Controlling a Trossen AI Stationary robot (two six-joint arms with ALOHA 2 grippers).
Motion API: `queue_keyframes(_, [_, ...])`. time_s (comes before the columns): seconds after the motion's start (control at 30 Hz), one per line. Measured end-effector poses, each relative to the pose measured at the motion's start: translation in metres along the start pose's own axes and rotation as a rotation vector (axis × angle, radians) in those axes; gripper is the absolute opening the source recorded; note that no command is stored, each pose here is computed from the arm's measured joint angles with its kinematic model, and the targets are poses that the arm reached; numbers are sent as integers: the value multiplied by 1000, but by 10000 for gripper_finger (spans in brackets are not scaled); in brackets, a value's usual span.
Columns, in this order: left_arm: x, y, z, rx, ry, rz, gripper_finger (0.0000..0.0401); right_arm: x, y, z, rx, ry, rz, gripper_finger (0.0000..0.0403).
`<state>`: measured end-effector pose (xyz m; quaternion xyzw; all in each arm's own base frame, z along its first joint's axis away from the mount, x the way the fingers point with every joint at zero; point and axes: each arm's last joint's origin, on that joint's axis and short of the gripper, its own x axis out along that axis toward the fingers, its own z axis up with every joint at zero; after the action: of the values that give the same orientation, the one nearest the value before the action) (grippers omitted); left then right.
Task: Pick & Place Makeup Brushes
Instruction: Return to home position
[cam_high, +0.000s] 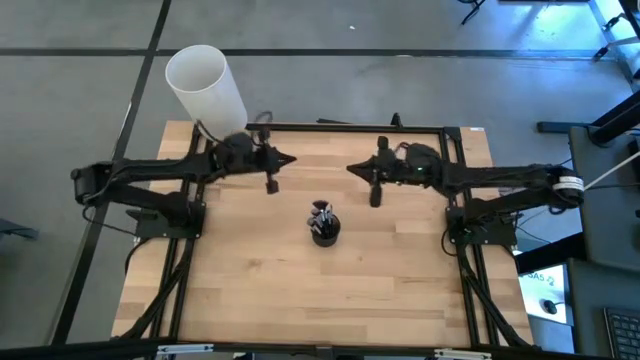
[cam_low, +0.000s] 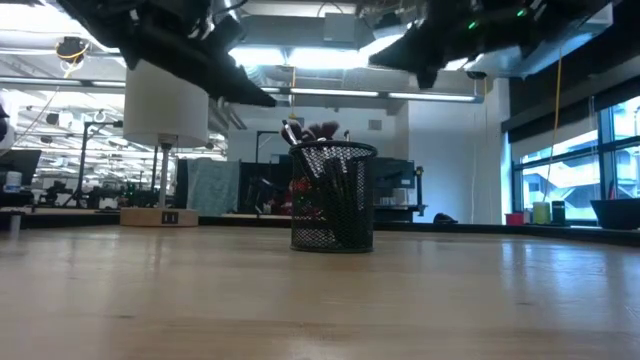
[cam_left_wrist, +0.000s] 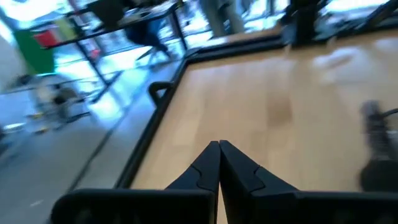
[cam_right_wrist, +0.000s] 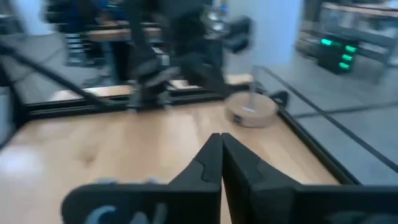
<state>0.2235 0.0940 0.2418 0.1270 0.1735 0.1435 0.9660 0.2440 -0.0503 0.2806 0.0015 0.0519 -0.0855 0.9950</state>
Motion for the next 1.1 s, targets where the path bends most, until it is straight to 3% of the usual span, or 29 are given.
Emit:
queue_keyframes(0.17, [-13, 18, -1, -71, -97, -124, 5, -27, 11, 18, -36, -55, 148, 3])
queue_keyframes(0.43, [-46, 24, 12, -124, -219, -276, 4, -64, 23, 31, -111, -81, 148, 2])
queue_keyframes(0.63, [-68, 18, 10, -130, -238, -267, 2, -76, 24, 21, -141, -180, 142, 1])
queue_keyframes(0.83, [-78, 4, -24, -198, -381, -165, 2, -81, 21, -18, -81, -272, 135, 1])
queue_keyframes(1.1, [-98, -4, -56, -240, -468, -38, 4, -103, 12, -38, -14, -246, 124, 1])
